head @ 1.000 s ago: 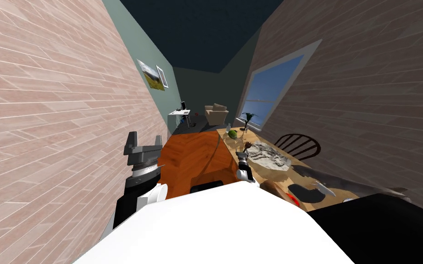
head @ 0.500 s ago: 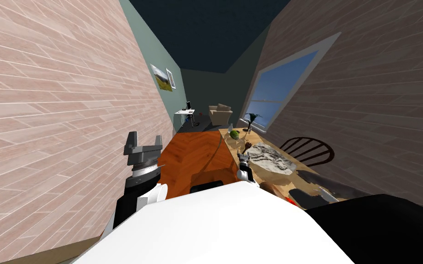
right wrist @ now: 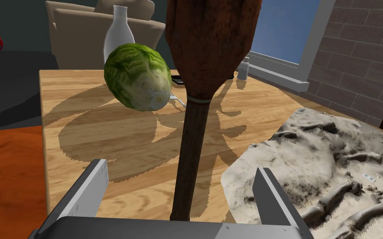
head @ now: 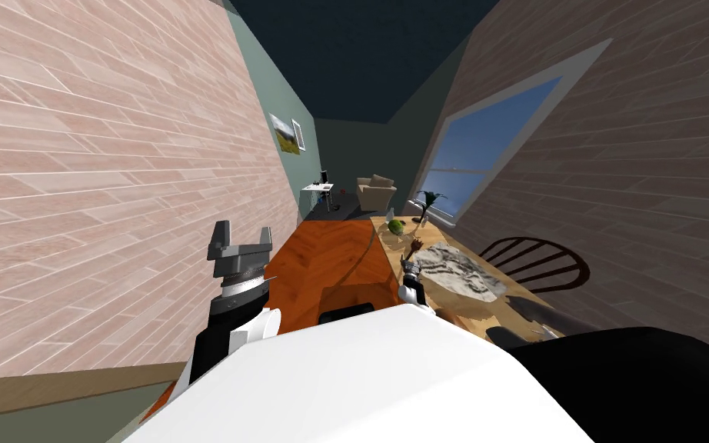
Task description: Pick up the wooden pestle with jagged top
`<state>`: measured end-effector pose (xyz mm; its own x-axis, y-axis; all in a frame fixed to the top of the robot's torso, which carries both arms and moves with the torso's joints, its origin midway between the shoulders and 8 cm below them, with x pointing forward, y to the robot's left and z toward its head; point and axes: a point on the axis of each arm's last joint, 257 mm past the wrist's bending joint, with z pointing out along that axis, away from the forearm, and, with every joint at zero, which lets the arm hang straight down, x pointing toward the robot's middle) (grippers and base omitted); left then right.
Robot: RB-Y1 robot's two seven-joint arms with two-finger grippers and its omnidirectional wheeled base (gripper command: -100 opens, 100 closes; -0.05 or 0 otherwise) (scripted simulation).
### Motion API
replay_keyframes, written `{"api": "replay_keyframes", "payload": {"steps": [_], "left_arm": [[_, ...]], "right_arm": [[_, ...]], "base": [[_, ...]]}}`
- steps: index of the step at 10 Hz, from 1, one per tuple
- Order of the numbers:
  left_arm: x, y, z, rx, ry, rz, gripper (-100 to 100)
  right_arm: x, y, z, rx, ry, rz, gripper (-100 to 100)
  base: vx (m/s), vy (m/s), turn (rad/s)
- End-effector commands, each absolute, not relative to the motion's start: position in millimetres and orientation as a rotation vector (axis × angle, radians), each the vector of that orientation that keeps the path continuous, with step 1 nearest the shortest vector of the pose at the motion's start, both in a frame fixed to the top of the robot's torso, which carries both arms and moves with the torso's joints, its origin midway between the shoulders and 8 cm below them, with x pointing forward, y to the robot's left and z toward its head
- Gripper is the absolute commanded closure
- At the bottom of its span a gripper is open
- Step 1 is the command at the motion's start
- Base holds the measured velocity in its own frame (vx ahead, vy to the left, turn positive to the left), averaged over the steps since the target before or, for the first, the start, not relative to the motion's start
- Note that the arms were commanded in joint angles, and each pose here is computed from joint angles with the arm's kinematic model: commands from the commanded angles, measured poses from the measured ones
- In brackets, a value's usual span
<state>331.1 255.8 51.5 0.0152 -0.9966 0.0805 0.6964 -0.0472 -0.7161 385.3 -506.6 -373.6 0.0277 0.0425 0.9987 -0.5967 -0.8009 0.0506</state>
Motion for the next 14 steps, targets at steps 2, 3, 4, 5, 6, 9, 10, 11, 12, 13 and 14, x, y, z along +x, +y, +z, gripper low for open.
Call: {"api": "replay_keyframes", "payload": {"steps": [2,3,4,5,6,9,10,11,12,13,14], "left_arm": [[331,256,51,-0.692,0.563,-1.495,0],[331,256,51,-0.692,0.563,-1.495,0],[331,256,51,-0.692,0.563,-1.495,0],[331,256,51,-0.692,0.563,-1.495,0],[331,256,51,-0.692,0.563,-1.495,0],[331,256,51,-0.692,0.563,-1.495,0],[331,256,51,-0.692,0.563,-1.495,0],[331,256,51,-0.692,0.563,-1.495,0],[331,256,51,-0.692,0.563,-1.495,0],[331,256,51,-0.692,0.563,-1.495,0],[331,256,51,-0.692,0.563,-1.495,0]], "right_arm": [[387,-517,-378,1.849,-0.635,1.823,-100],[386,-514,-378,1.851,-0.615,1.821,-100],[386,-515,-378,1.85,-0.62,1.822,0],[382,-487,-382,1.867,-0.569,1.832,-100],[383,-484,-383,1.874,-0.563,1.835,-100],[369,-431,-394,1.91,-0.491,1.846,-100],[374,-421,-391,1.915,-0.471,1.865,-100],[366,-401,-390,1.911,-0.454,1.871,-100],[368,-390,-393,1.932,-0.436,1.882,-100],[368,-390,-393,1.932,-0.436,1.882,-100],[359,-365,-394,1.94,-0.415,1.888,-100]], "base": [[-0.012,-0.078,0.134],[0.007,-0.039,0.037],[0.0,-0.008,-0.005],[0.033,-0.085,-0.183],[0.068,-0.102,-0.098],[0.093,-0.129,-0.146],[0.103,-0.116,-0.079],[0.083,-0.121,-0.168],[0.075,-0.109,-0.088],[0.041,-0.042,0.022],[0.075,-0.076,-0.189]]}}
